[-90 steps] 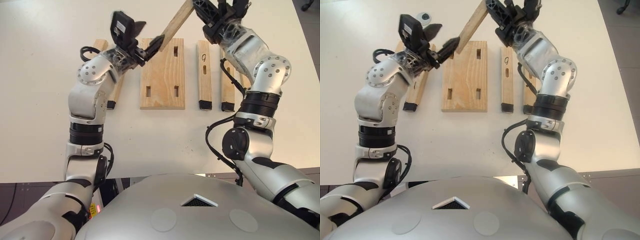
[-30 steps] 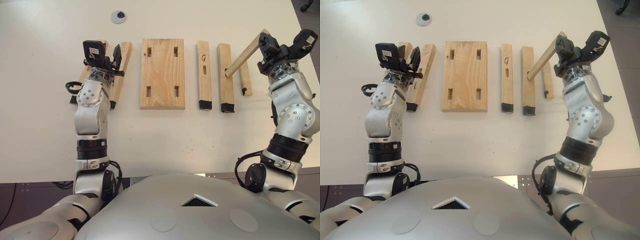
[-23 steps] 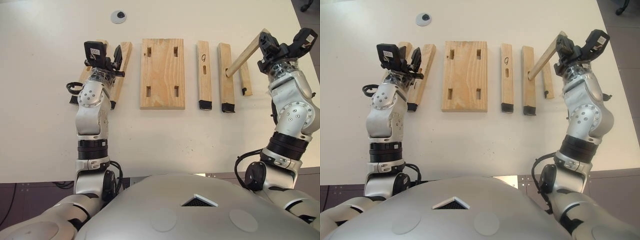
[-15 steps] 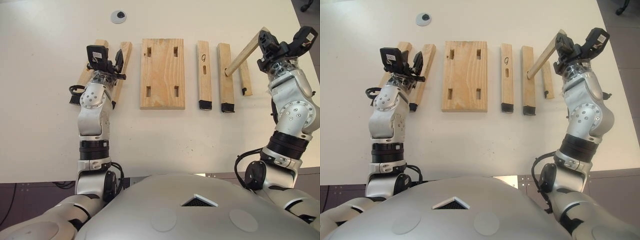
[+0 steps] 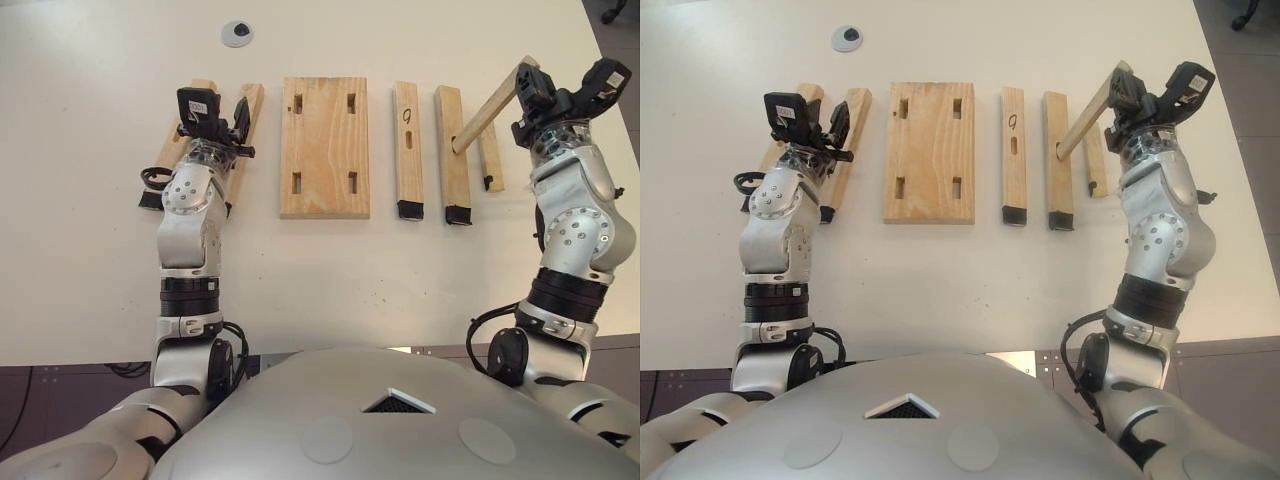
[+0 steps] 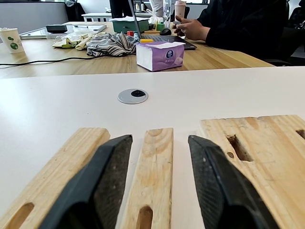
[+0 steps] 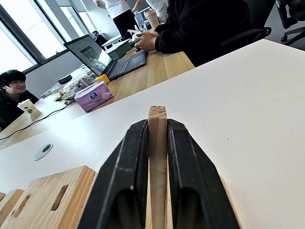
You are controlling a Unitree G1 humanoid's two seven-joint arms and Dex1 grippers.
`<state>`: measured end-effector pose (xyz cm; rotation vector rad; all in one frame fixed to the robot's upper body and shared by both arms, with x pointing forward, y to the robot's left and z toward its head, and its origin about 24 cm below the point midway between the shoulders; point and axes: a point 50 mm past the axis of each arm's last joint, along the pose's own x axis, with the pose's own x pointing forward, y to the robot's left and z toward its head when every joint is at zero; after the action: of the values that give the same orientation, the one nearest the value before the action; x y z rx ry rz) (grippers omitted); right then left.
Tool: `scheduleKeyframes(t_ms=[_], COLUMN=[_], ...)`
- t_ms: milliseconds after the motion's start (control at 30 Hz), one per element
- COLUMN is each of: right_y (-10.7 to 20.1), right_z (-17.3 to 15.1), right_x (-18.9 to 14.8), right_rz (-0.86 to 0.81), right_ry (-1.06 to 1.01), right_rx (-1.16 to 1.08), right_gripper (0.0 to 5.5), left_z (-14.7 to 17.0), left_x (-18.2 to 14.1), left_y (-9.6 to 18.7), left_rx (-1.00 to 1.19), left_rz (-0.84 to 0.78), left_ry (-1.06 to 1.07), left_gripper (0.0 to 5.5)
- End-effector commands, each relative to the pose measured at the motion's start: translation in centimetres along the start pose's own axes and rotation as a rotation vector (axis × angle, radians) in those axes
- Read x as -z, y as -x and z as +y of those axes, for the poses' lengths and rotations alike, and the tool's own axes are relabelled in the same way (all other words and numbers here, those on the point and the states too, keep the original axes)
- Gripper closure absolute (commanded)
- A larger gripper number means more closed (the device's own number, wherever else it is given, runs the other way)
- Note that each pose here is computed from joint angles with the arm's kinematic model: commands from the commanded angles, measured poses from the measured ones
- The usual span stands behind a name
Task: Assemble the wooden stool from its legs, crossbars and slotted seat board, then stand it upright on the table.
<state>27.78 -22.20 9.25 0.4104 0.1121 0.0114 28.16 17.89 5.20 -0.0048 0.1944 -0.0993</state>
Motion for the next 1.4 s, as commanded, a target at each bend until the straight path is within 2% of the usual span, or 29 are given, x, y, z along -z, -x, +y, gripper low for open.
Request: scheduleKeyframes(t_ms=[33,167,300,533,700,833,967,1100,1233,1267,1400], right_y=[0.3,1.0,3.1,6.0,5.5,3.5,2.2,1.4,0.2,0.1,-0.2], right_z=[-0.5,-1.1,-2.4,-2.7,-2.6,-0.6,2.0,3.5,5.3,6.0,7.8], right_x=[1.8,2.2,2.1,2.8,2.5,-0.5,-3.3,-4.7,-5.0,-5.1,-5.4], right_rz=[0.046,0.043,0.073,0.13,0.118,-0.001,-0.09,-0.129,-0.139,-0.142,-0.151], right_ry=[0.031,0.12,0.173,0.223,0.226,0.205,0.199,0.173,0.126,0.108,0.071], right_rx=[0.021,-0.008,-0.042,-0.116,-0.14,-0.197,-0.28,-0.315,-0.336,-0.354,-0.415], right_gripper=[5.12,5.12,5.12,5.12,5.12,5.12,5.12,5.12,5.12,5.12,5.12], left_z=[-0.1,-0.4,0.0,0.5,0.5,-0.8,-3.2,-8.0,-14.5,-15.7,-18.5], left_x=[0.0,0.2,0.5,1.1,0.9,-1.7,-4.7,-6.6,-10.2,-10.7,-11.4], left_y=[-0.3,-0.3,0.2,0.9,0.8,0.4,0.5,0.9,1.7,1.9,2.5], left_rx=[0.008,0.008,-0.014,-0.052,-0.055,0.055,0.223,0.462,0.778,0.835,0.97], left_rz=[0.01,0.012,0.019,0.033,0.025,-0.06,-0.135,-0.168,-0.222,-0.217,-0.16], left_ry=[-0.013,-0.006,0.001,0.013,0.018,0.015,-0.011,-0.005,0.117,0.135,0.179], left_gripper=[3.35,3.35,3.35,3.35,3.35,3.35,3.35,3.97,4.65,4.68,5.36])
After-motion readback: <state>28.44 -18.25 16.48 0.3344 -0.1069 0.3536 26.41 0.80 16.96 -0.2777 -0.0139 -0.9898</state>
